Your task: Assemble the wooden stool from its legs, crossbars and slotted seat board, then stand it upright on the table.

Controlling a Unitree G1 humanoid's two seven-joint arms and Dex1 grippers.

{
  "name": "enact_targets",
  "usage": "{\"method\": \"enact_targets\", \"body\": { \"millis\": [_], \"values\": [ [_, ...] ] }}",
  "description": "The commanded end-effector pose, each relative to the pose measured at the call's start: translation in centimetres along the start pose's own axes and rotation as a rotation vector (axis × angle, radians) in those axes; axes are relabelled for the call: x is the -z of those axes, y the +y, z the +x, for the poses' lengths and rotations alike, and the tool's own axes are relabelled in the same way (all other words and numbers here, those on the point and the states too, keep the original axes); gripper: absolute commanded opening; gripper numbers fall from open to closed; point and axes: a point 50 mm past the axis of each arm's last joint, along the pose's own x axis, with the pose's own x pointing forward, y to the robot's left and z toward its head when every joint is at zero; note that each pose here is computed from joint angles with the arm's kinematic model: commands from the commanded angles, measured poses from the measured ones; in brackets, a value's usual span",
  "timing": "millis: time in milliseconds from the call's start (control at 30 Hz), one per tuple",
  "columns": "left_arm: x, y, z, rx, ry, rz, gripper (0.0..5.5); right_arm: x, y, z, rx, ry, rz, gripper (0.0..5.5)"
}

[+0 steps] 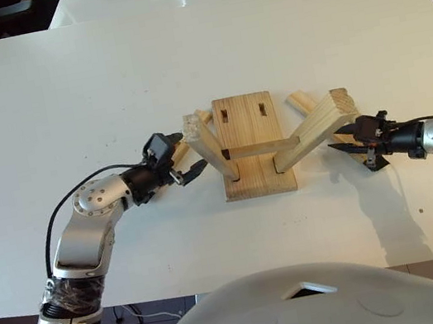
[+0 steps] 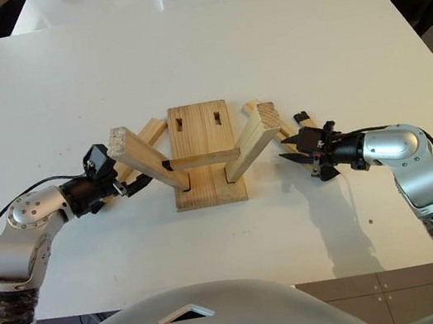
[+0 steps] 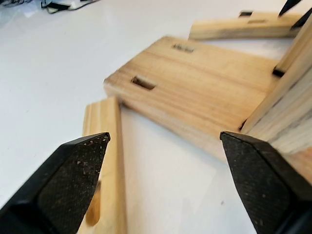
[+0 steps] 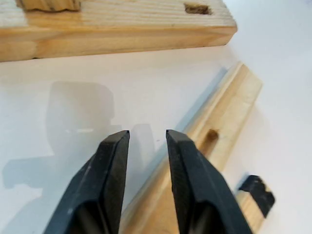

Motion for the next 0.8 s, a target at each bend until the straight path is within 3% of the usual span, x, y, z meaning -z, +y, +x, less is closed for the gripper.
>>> {"method": "enact_targets", "body": {
  "millis": [33,400,800],
  "values": [
    [-1.5,-0.9,1.1,0.02,-0.038,-0.009,4.19,-0.4,1.7,0.3,-0.113,-0.005,-0.003,1.38],
    [-4.1,-5.9,5.3,0.192,-0.137,-0.015,4.19,-2.4,4.7,1.8,-0.259,-0.113,0.04,1.38],
    [-4.1,-5.9,6.5,0.194,-0.124,-0.024,4.19,-1.5,1.9,2.8,-0.056,-0.082,0.087,1.38]
  ]
}}
